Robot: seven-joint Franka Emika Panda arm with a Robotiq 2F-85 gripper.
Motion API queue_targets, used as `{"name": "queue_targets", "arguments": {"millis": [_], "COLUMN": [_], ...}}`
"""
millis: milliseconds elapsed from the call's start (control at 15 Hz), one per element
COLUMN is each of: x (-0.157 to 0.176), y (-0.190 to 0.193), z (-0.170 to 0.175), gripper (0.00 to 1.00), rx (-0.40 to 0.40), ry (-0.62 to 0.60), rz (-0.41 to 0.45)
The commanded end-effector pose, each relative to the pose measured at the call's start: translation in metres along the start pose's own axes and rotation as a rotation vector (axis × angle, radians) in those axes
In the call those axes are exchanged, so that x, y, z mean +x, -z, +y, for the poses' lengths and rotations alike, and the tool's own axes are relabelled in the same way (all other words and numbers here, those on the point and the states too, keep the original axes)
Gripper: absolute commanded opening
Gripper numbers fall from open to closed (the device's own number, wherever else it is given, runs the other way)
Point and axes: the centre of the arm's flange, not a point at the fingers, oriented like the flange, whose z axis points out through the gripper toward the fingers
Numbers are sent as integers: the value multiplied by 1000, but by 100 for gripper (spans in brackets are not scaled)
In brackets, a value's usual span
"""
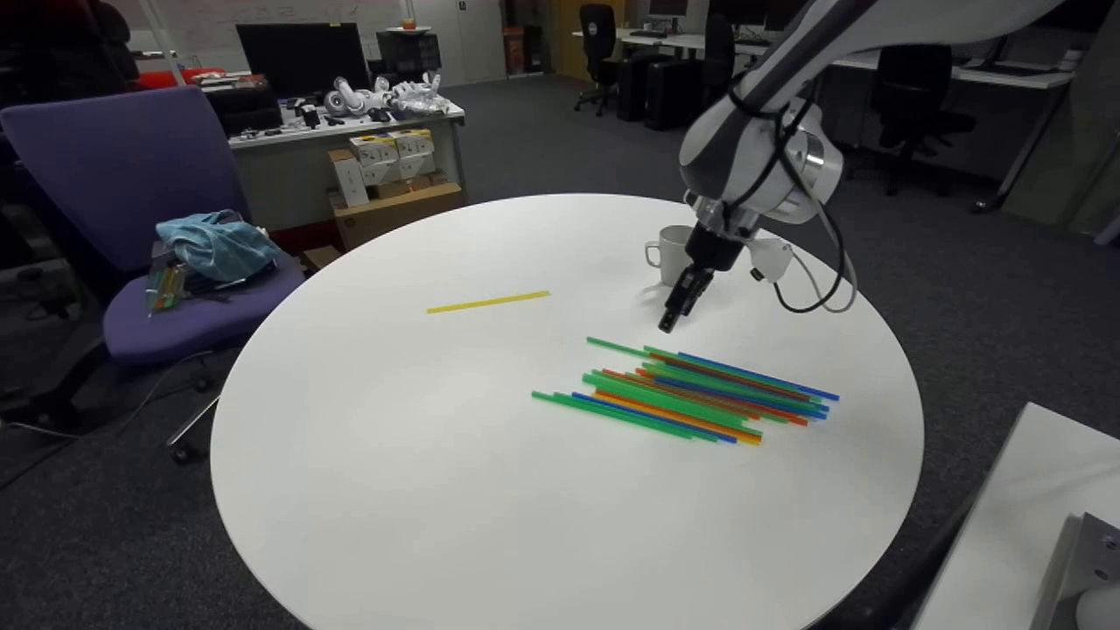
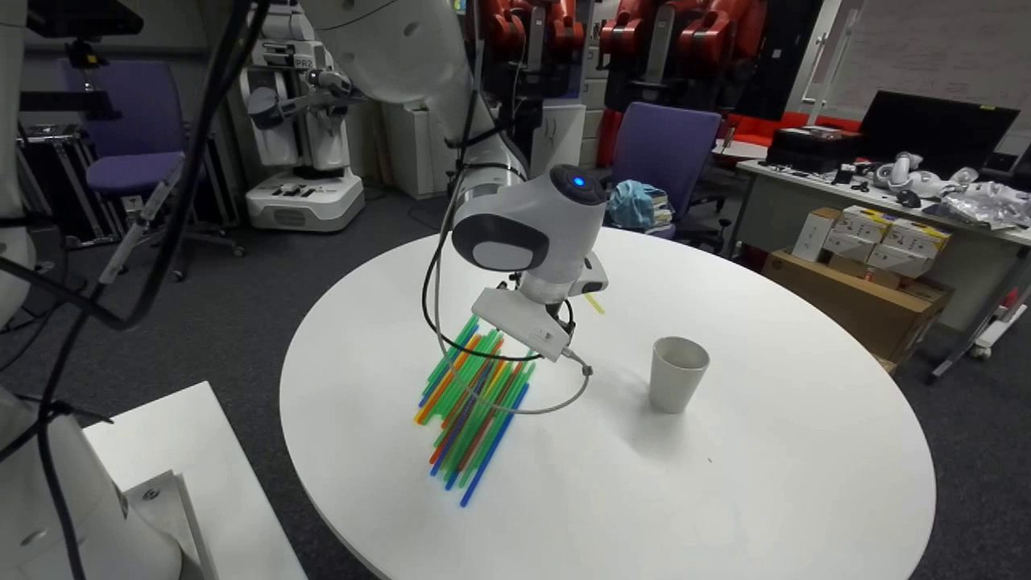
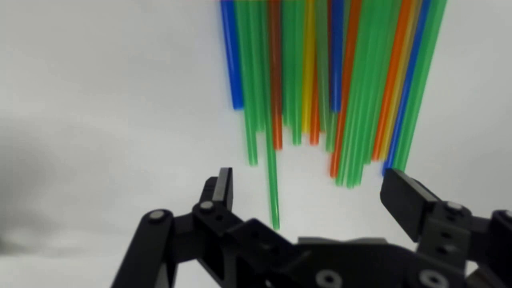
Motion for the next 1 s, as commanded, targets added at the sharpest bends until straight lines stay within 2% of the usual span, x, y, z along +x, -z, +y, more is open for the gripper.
{"name": "queue_targets", "arguments": {"millis": [0,267,533,667,733,800,867,933], "x": [74,138,185,202,209,213,214,184], "y": [-7,-16,-29,-37,-42,-46,-44,-48], "z": [5,1,-10,-15,-14,-13,-12,-19], "gripper": [100,100,100,100,100,100,100,100], "rx": [29,-39,-168,-233,-255,-236,-162,-212], "ry": [-174,-395,-499,-575,-627,-702,-737,-661], "rz": [96,138,310,356,359,312,252,293]}}
